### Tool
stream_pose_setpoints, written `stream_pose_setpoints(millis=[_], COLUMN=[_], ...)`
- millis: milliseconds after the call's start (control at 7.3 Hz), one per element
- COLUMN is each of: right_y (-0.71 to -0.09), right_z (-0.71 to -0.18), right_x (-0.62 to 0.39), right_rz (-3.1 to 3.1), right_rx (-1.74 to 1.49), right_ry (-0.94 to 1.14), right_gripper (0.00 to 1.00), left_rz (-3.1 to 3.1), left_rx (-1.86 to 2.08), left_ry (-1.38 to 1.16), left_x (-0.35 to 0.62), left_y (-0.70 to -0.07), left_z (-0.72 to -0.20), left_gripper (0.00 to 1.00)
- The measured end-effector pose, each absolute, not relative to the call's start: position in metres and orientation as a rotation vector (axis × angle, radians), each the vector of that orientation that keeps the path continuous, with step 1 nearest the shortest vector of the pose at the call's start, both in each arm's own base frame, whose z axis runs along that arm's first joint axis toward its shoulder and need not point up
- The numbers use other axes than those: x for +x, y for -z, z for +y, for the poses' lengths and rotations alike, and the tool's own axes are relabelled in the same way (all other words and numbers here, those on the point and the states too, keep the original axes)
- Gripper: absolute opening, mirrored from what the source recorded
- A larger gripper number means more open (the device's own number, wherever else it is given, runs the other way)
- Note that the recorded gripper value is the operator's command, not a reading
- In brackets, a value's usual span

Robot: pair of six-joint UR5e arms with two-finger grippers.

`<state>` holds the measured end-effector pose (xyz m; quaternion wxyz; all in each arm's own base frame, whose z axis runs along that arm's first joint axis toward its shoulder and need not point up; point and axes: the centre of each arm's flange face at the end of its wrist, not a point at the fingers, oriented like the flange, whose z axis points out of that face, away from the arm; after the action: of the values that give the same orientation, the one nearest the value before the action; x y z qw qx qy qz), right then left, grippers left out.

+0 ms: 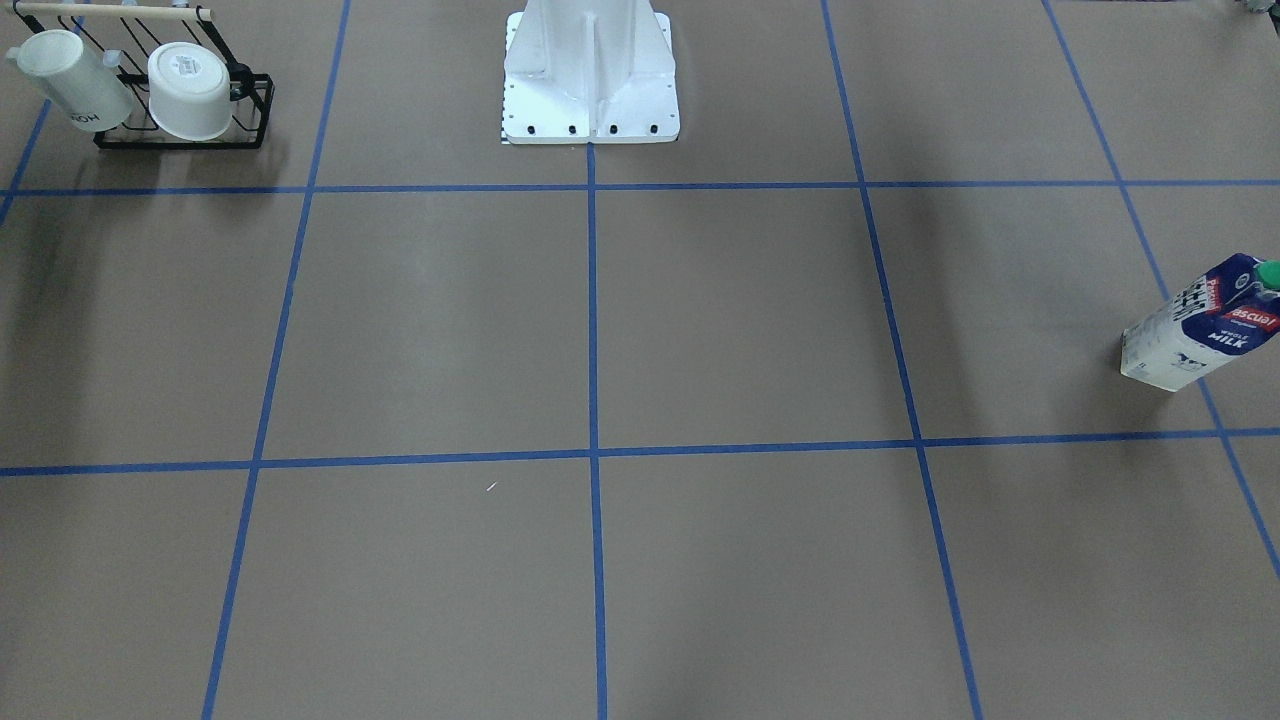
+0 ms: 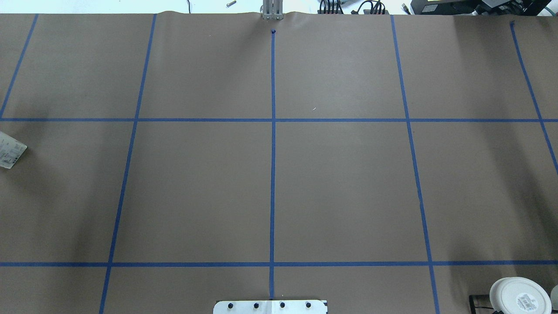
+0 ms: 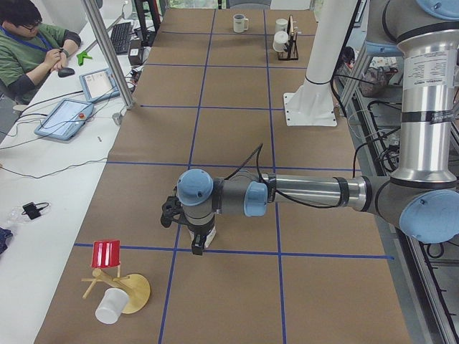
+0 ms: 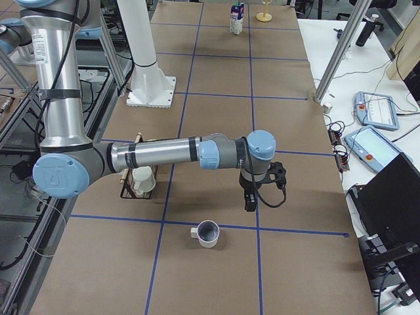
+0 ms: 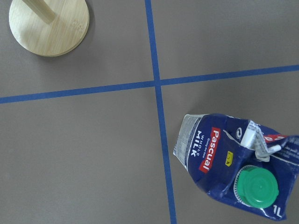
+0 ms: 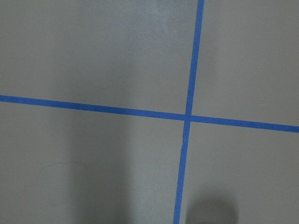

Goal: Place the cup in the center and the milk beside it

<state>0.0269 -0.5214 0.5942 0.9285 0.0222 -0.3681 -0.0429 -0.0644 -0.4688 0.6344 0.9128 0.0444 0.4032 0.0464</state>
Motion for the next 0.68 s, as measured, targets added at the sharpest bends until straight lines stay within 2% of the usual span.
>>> stream_pose_setpoints(millis=[685], right_y=[-0.578], right_z=[-0.529], right_x=[0.024], right_rz=[-0.749], right_rx=[0.076], right_ry=[0.108], right_gripper=[1.0], left_rz=[0.833], left_rx=[0.128], left_ry=[-0.109], left_x=[-0.065], left_y=[-0.62], left_z=[-0.47], left_gripper=[0.99])
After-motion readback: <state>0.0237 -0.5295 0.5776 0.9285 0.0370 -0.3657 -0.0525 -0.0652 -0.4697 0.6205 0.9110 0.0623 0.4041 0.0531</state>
